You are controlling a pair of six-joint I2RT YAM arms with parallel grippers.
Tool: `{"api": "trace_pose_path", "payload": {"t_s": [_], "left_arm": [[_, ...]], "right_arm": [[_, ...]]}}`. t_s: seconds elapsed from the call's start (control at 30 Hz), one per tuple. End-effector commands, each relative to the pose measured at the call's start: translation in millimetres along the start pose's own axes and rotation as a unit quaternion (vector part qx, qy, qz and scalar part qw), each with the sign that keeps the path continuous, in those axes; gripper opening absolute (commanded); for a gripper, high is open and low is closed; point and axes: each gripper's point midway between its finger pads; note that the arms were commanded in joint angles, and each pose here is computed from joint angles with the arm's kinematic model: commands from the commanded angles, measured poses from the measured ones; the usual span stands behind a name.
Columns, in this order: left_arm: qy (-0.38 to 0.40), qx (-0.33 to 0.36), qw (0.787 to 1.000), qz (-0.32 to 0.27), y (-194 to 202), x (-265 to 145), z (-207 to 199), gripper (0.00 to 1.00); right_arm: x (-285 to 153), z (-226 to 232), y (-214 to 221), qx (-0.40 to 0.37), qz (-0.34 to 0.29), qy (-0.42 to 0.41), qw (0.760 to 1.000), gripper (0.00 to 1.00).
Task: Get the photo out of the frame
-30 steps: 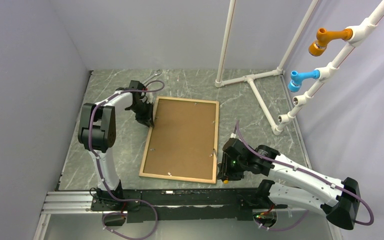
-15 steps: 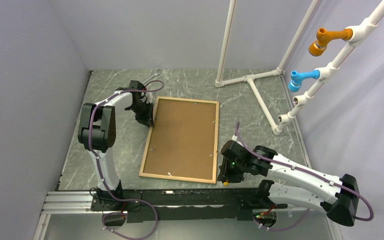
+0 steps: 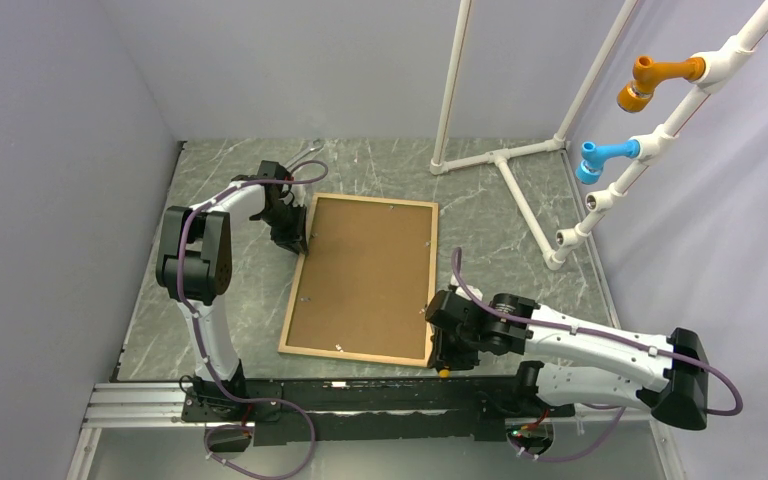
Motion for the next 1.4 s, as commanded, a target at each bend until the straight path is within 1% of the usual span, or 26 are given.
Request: {"api": "trace_pose_path", "payload": {"t_s": [0.0, 0.07, 0.13, 0.57, 0.8, 0.93, 1.17, 1.27, 1.37], "left_arm": [[0.024, 0.012, 1.0, -0.006, -5.9, -7.1, -13.8, 0.0], [0.021, 0.013, 1.0, -0.006, -4.9, -7.0, -12.9, 0.0], [0.019, 0.013, 1.0, -0.004, -3.8, -5.7, -11.8, 0.0], [0.021, 0.011, 1.0, 0.0, -4.0, -3.5, -12.2, 0.0], [0.022, 0.012, 1.0, 0.0, -4.2, -4.0, -12.8, 0.0], [0.022, 0.013, 1.0, 0.001, -4.0, -3.6, -13.2, 0.0], [0.018, 0.017, 1.0, 0.005, -1.8, -1.7, -13.4, 0.0], [0.016, 0.016, 1.0, 0.006, -1.7, -1.5, -13.0, 0.0], [0.016, 0.016, 1.0, 0.005, -1.9, -1.6, -12.7, 0.0]], "right_arm": [[-11.2, 2.0, -6.3, 0.011, -0.019, 0.01, 1.0, 0.0], [-6.2, 0.9, 3.3, 0.01, 0.003, 0.009, 1.0, 0.0], [-2.6, 1.9, 8.1, 0.012, 0.01, 0.002, 1.0, 0.0], [11.5, 2.1, 12.9, 0.006, 0.02, 0.012, 1.0, 0.0], [14.2, 0.9, 10.4, -0.001, 0.015, 0.024, 1.0, 0.0], [18.3, -0.7, 5.7, -0.017, 0.002, 0.026, 1.0, 0.0], [27.5, 3.7, 2.4, -0.073, -0.002, 0.016, 0.997, 0.0], [24.3, 8.3, -5.2, -0.095, -0.02, 0.005, 0.995, 0.0], [15.6, 9.5, -23.5, -0.109, -0.05, 0.013, 0.993, 0.0]]}}
Point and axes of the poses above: each gripper's point midway between its finger pads, its own x axis out along the fingers, its own z axis along the line the jaws close on, y = z × x, and after that the axes turned 1 degree about -x, right-handed
